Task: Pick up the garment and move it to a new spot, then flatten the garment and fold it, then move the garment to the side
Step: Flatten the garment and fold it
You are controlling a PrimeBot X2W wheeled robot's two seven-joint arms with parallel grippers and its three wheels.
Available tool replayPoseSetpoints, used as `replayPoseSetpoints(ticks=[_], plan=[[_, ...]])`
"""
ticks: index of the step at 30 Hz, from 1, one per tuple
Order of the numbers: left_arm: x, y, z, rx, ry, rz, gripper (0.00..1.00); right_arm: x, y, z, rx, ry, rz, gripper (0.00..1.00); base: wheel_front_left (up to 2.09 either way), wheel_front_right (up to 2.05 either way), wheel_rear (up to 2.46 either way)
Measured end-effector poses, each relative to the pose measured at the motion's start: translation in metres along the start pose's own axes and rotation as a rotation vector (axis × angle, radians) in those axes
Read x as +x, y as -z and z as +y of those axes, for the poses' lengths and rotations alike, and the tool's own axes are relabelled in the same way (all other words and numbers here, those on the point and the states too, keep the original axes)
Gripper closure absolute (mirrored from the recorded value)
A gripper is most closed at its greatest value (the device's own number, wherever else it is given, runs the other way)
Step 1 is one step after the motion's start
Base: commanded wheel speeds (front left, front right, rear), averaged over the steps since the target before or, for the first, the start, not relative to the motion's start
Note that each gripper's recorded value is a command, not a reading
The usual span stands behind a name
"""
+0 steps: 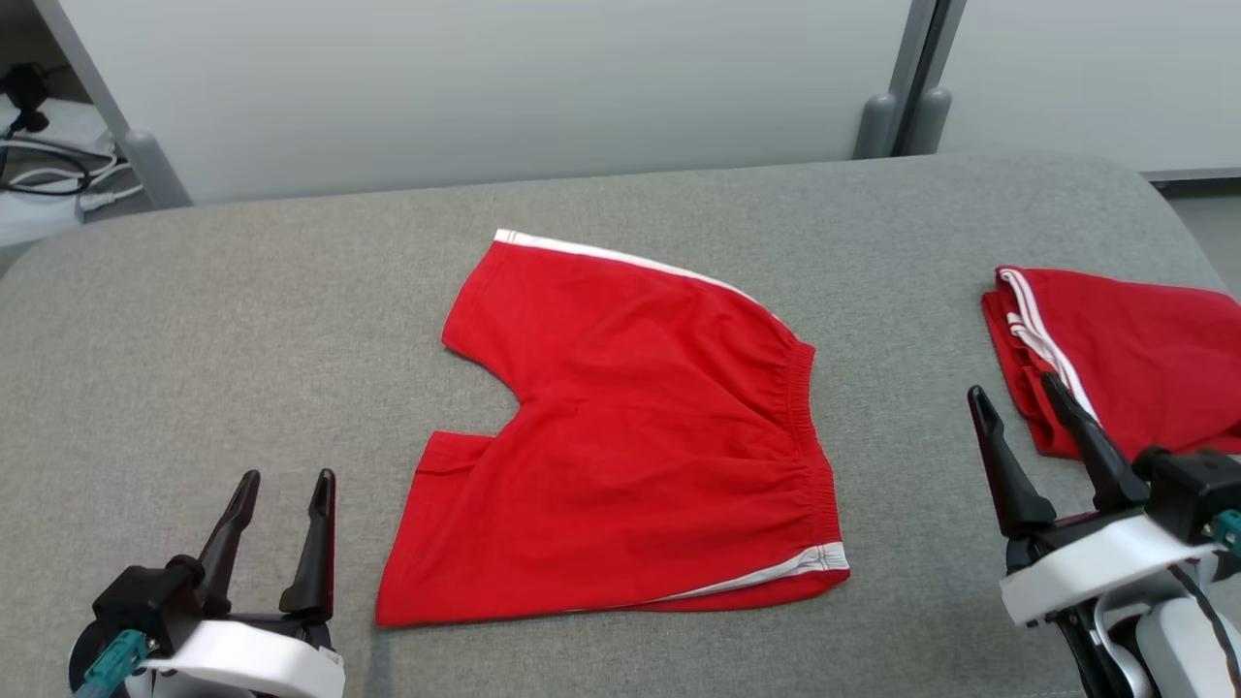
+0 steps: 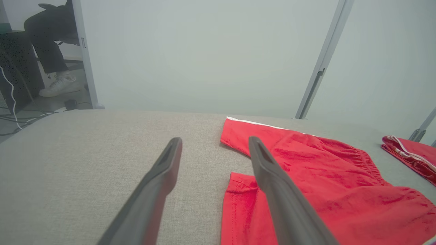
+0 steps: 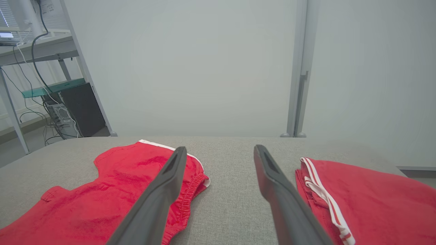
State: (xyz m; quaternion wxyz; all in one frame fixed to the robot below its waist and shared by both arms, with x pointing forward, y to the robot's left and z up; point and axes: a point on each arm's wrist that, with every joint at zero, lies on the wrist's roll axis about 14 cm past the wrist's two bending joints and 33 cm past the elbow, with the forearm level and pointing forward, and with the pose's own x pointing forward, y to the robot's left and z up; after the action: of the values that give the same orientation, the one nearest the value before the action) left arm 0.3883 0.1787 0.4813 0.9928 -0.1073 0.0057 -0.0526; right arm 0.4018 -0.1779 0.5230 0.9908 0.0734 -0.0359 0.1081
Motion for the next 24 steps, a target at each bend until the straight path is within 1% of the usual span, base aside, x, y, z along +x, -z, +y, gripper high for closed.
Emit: replayPoseSetpoints(ticks=[4,8,11,15,24], plan=[[-0.006,-0.01,0.0,0.041,-0.019,-0.036,0.0,-0.015,-0.009,-0.002,-0.011,0.029,-0.036,0.0,0.0,0.0,0.0],[-0.013,-0.008,0.001,0.064,-0.035,-0.035,0.0,-0.028,-0.005,-0.004,-0.01,0.054,-0.03,0.0,0.0,0.0,0.0],[-0.019,-0.008,0.002,0.079,-0.046,-0.037,0.0,-0.034,-0.002,-0.003,-0.02,0.057,-0.024,0.0,0.0,0.0,0.0],[-0.027,-0.005,0.002,0.101,-0.059,-0.027,0.0,-0.041,0.003,0.002,-0.006,0.06,-0.016,0.0,0.0,0.0,0.0],[-0.037,0.01,0.001,0.092,-0.07,0.016,0.0,-0.045,0.012,0.013,0.004,0.036,0.01,0.0,0.0,0.0,0.0]])
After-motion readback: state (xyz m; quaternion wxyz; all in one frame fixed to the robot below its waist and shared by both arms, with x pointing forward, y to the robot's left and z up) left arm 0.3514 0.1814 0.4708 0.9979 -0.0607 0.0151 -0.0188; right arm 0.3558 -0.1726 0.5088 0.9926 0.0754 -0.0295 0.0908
